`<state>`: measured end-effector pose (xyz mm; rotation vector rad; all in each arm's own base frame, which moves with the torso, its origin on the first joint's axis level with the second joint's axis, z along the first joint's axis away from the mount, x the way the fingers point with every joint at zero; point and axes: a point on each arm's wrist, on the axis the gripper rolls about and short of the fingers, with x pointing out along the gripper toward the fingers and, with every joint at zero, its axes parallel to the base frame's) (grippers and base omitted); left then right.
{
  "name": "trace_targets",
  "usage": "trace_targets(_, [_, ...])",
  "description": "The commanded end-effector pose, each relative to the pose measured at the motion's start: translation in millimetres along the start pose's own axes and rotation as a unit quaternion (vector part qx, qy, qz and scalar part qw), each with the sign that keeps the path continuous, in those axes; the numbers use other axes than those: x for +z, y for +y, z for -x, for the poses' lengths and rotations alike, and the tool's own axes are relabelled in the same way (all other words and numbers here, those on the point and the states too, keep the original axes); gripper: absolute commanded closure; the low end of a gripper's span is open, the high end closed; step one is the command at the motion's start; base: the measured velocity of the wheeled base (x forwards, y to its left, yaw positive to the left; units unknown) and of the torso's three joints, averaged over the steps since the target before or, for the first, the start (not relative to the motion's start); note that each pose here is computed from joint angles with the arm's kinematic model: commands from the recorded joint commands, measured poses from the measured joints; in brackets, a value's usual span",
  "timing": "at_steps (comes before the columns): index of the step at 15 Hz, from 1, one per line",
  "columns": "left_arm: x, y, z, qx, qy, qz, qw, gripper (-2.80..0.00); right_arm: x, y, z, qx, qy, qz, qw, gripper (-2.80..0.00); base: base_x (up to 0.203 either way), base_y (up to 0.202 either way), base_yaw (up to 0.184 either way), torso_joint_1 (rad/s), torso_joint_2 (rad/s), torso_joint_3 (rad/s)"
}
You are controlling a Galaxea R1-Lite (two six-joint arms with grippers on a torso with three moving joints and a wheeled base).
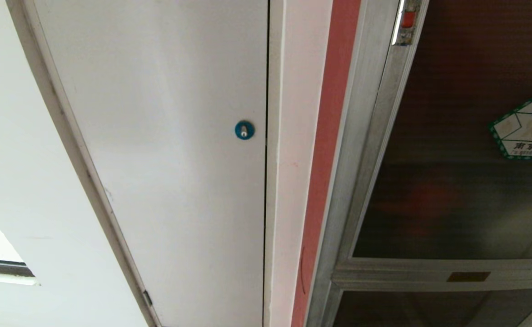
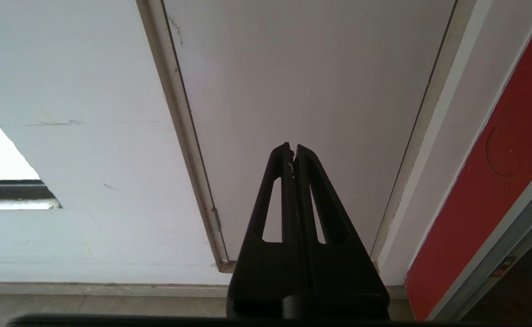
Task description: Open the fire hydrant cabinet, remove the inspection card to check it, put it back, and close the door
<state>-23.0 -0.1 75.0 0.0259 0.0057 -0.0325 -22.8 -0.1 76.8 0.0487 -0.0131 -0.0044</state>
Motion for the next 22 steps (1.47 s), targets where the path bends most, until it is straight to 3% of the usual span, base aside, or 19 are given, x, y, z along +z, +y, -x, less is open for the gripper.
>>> trace_targets(1, [-0.1, 0.0, 0.0, 0.0, 0.0, 0.0, 1.0, 0.0, -1.2, -0.1, -0.3, 0.0, 0.002, 0.0, 1.0, 0.0, 0.0, 0.0, 0.0, 0.0, 0.0, 0.0])
trace_targets(22, [-0.1, 0.0, 0.0, 0.0, 0.0, 0.0, 1.0, 0.0, -1.2, -0.1, -0.3, 0.0, 0.002, 0.0, 1.0, 0.0, 0.0, 0.0, 0.0, 0.0, 0.0, 0.0])
